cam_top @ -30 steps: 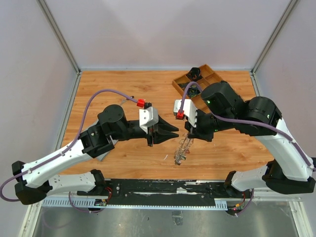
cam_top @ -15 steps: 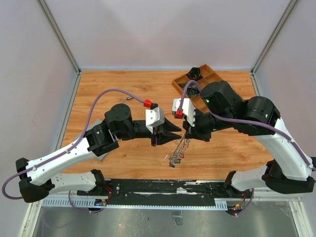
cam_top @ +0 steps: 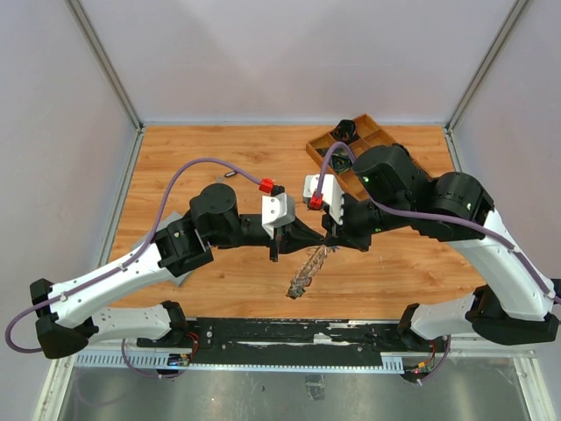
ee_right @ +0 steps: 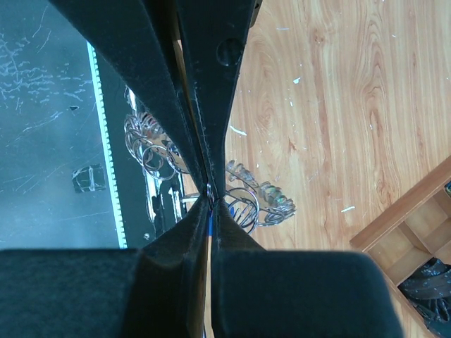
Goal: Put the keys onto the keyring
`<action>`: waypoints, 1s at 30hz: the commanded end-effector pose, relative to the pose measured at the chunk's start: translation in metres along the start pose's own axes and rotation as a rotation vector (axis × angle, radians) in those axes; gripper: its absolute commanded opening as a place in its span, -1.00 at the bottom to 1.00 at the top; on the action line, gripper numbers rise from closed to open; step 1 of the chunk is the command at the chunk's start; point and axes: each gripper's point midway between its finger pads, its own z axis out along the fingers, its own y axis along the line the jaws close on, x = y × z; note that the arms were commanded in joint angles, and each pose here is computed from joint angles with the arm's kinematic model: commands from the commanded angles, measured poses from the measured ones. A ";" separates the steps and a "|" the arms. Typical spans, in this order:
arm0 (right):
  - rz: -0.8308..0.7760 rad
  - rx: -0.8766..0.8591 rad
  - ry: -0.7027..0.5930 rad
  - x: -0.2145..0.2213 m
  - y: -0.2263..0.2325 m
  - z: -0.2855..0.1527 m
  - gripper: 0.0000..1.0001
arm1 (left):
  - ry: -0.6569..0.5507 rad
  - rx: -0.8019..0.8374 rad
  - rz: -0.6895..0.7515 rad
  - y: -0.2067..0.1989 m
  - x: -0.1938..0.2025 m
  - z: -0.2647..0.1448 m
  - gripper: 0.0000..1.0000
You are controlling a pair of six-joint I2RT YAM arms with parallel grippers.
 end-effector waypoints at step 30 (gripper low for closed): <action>0.127 0.085 -0.776 -0.053 0.015 -0.035 -0.32 | -0.243 -0.050 0.025 -0.009 -0.063 -0.031 -0.99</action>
